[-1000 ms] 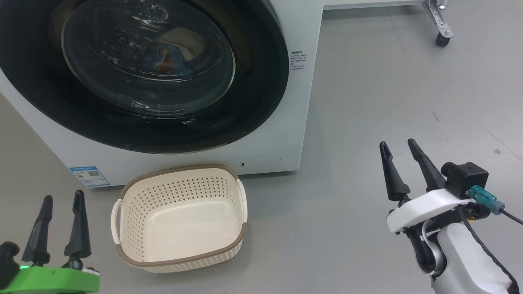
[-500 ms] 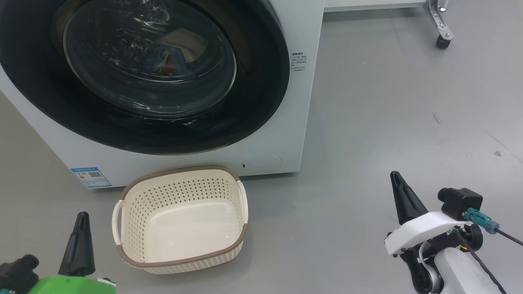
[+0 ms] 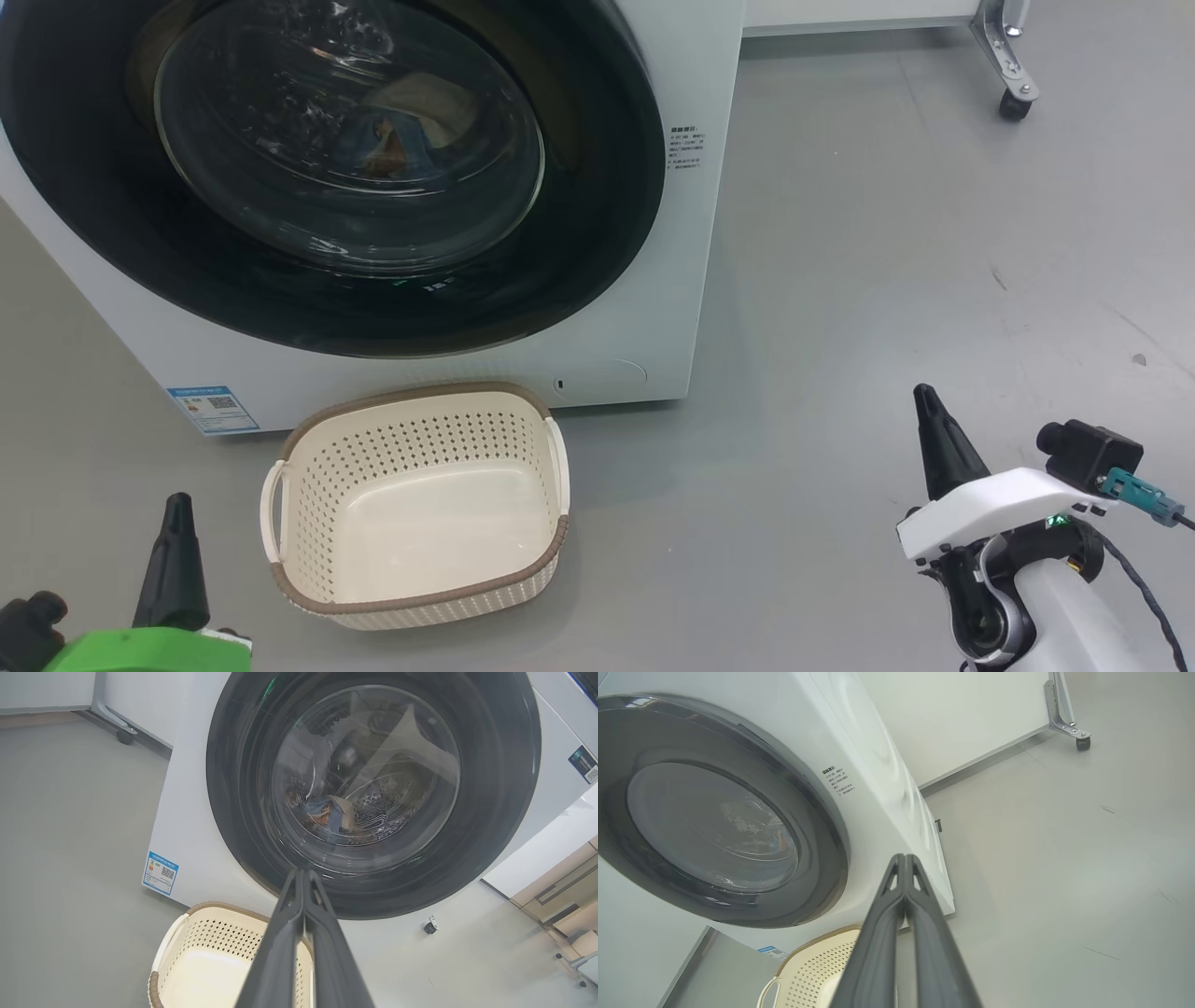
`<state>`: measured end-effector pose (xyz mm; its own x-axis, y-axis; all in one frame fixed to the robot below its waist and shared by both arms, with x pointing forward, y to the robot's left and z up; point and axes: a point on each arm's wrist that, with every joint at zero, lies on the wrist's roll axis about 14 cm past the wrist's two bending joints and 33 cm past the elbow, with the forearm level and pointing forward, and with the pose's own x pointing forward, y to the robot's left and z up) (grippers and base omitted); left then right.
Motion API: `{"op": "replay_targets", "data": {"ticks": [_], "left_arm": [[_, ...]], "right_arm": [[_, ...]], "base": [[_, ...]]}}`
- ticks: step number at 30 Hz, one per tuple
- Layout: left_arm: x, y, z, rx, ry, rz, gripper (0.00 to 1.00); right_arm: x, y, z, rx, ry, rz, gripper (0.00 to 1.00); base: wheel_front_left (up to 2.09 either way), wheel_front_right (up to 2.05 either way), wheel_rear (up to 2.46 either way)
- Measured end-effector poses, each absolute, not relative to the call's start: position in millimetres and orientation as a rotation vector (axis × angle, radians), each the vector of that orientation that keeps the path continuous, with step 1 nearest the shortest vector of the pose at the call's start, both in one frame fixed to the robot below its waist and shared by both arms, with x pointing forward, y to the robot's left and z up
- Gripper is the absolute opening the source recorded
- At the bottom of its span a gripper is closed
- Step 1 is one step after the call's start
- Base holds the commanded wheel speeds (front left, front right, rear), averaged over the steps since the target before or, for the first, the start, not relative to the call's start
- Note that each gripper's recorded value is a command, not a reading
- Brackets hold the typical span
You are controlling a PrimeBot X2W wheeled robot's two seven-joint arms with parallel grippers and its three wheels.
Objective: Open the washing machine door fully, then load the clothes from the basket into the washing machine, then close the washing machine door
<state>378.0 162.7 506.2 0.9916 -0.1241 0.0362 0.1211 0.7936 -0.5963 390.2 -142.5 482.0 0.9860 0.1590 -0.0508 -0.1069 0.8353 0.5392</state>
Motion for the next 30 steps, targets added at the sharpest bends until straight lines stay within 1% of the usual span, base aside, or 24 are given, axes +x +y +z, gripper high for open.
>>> {"op": "replay_targets", "data": {"ticks": [18,21,30], "left_arm": [[377.1,171.4,502.0,-0.841,0.039,-0.072,0.00],[376.8,174.0,500.9,-0.883,0.045,-0.054,0.00],[375.9,178.3,498.8,-0.972,0.058,-0.033,0.00]], "right_arm": [[393.2,-159.9,489.2,0.786,0.090,0.068,0.00],[390.1,-163.8,484.3,0.837,0.109,0.040,0.00],[391.9,-170.0,490.2,0.940,0.092,0.019,0.00]], "base": [[0.00,0.00,0.00],[0.00,0.00,0.00],[0.00,0.00,0.00]]}}
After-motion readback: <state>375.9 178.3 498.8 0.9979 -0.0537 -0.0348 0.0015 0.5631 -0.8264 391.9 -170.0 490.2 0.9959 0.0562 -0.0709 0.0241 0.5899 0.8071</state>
